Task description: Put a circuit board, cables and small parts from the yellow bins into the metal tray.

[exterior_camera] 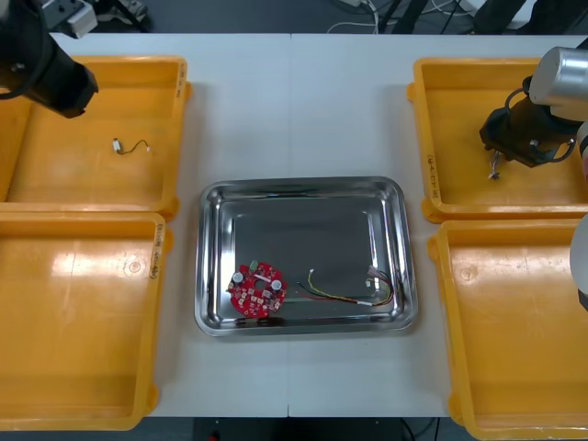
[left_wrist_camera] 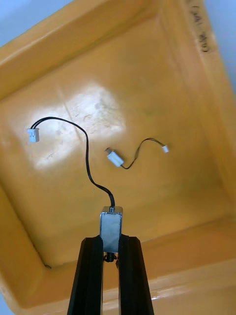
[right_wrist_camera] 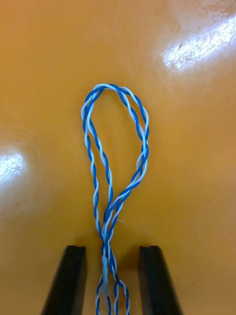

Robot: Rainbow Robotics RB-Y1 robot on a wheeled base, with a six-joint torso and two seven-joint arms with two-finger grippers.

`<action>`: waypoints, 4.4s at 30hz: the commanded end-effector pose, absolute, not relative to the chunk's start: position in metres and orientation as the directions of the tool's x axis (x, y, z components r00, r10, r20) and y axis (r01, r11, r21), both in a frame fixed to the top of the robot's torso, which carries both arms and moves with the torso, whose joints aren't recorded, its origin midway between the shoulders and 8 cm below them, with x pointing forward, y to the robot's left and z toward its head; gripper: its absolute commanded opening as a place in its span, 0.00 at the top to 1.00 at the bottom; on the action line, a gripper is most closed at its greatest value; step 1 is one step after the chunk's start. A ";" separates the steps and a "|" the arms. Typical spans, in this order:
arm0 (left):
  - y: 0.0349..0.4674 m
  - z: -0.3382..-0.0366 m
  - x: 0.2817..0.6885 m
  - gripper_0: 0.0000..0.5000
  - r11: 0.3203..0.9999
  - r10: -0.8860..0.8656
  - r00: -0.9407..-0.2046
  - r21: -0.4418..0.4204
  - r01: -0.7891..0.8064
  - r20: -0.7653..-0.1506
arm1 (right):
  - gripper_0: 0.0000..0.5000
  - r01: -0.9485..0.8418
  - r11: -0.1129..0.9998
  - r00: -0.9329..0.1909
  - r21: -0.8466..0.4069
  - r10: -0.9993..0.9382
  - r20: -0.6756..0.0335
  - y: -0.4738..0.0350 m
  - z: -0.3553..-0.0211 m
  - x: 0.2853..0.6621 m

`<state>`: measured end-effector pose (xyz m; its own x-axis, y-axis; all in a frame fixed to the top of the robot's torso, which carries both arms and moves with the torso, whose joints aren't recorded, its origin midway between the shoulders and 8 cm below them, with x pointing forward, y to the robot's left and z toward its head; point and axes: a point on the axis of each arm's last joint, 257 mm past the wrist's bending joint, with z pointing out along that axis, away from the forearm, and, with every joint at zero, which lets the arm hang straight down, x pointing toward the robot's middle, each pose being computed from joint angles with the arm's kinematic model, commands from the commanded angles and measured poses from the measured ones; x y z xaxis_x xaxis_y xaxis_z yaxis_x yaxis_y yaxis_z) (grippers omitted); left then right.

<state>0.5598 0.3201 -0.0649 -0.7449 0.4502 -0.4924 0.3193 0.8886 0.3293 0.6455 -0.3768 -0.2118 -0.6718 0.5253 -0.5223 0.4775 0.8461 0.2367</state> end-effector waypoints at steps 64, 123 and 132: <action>0.092 -0.266 0.487 0.19 0.990 0.138 -0.859 0.095 0.105 -0.493 | 1.00 0.074 0.986 -0.791 0.149 0.149 -0.593 -0.263 -0.047 0.552; 0.293 -0.091 0.576 0.00 0.965 0.246 -0.812 0.209 0.156 -0.529 | 1.00 -0.887 0.176 -0.088 -0.426 -0.972 -0.218 -0.087 -0.183 0.489; 0.329 -0.102 0.591 0.00 0.989 0.101 -0.836 0.146 0.025 -0.539 | 1.00 -0.892 0.114 -0.015 -0.438 -0.975 -0.223 -0.069 -0.202 0.497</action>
